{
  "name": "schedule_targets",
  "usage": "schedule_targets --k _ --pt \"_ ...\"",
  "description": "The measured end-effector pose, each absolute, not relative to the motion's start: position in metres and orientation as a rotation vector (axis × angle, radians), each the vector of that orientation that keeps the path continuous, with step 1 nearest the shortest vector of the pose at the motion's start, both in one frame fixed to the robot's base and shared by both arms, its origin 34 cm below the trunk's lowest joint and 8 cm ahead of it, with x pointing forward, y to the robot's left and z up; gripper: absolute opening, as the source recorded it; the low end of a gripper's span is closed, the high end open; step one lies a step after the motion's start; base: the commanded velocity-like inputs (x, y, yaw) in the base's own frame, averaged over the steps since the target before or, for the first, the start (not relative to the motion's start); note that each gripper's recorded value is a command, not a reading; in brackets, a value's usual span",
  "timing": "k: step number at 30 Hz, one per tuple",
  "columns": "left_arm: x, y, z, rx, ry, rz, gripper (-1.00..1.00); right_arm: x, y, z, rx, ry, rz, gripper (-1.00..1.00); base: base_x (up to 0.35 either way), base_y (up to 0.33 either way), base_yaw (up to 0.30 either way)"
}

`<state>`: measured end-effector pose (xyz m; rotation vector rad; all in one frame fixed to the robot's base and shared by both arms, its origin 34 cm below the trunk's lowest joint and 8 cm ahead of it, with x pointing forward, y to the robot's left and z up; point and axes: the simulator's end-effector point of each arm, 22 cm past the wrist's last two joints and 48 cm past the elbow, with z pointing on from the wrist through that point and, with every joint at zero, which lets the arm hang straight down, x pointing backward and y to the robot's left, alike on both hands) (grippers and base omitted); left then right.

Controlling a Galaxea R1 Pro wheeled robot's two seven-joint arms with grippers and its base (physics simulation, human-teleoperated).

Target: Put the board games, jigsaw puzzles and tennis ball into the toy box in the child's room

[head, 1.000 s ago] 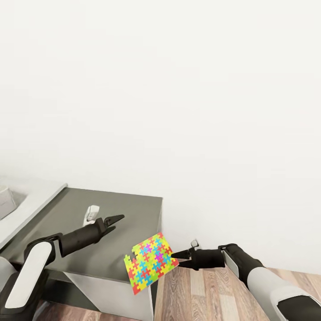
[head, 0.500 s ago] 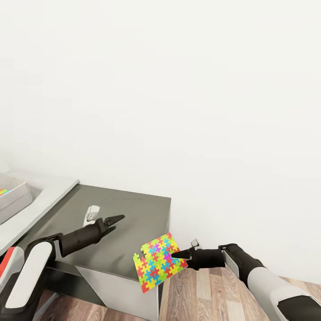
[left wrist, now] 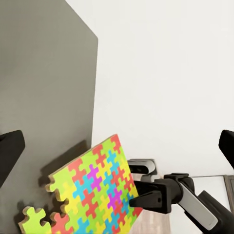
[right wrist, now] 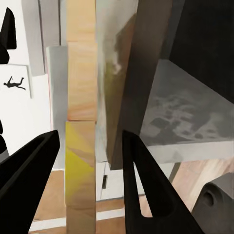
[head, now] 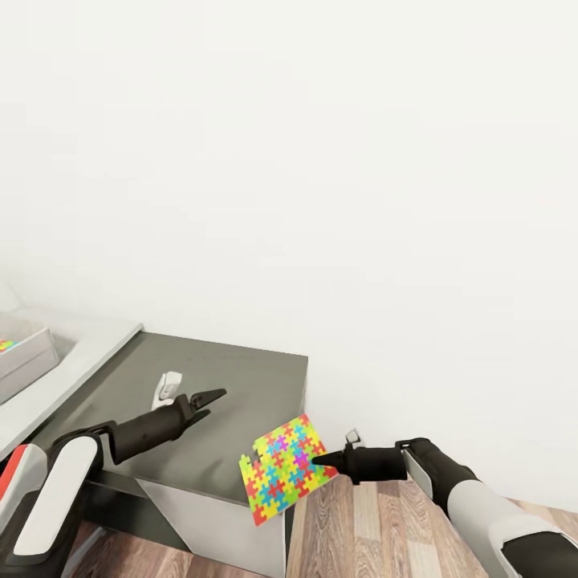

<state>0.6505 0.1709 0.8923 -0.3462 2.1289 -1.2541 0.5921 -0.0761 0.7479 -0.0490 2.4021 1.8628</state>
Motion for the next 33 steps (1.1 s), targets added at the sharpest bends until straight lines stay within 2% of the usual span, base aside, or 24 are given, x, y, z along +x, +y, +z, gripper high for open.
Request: schedule_targets --k 9,18,20,24,26,29,33 --pt "0.648 0.157 0.904 -0.364 2.113 -1.297 1.00 0.604 -0.090 0.801 -0.123 2.249 1.964 -1.00 0.000 0.000 0.000" --pt "0.647 0.140 0.932 -0.379 2.057 -1.372 1.00 0.619 -0.098 0.838 -0.242 2.205 1.900 -1.00 0.000 0.000 0.000" --pt "0.660 0.148 0.977 -0.384 1.922 -1.479 1.00 0.625 -0.102 0.853 -0.282 2.187 1.873 -1.00 0.000 0.000 0.000" --pt "0.672 0.152 1.021 -0.347 1.832 -1.528 1.00 0.633 -0.104 0.877 -0.328 2.196 1.828 -1.00 0.000 0.000 0.000" --pt "0.678 0.155 1.043 -0.319 1.794 -1.542 1.00 0.635 -0.103 0.887 -0.360 2.189 1.803 -1.00 0.000 0.000 0.000" --pt "0.680 0.195 1.071 -0.307 1.744 -1.533 1.00 0.644 -0.117 0.913 -0.362 2.217 1.752 -1.00 0.000 0.000 0.000" --pt "0.680 0.202 1.085 -0.308 1.725 -1.527 1.00 0.652 -0.119 0.930 -0.382 2.226 1.676 -1.00 0.000 0.000 -0.014"
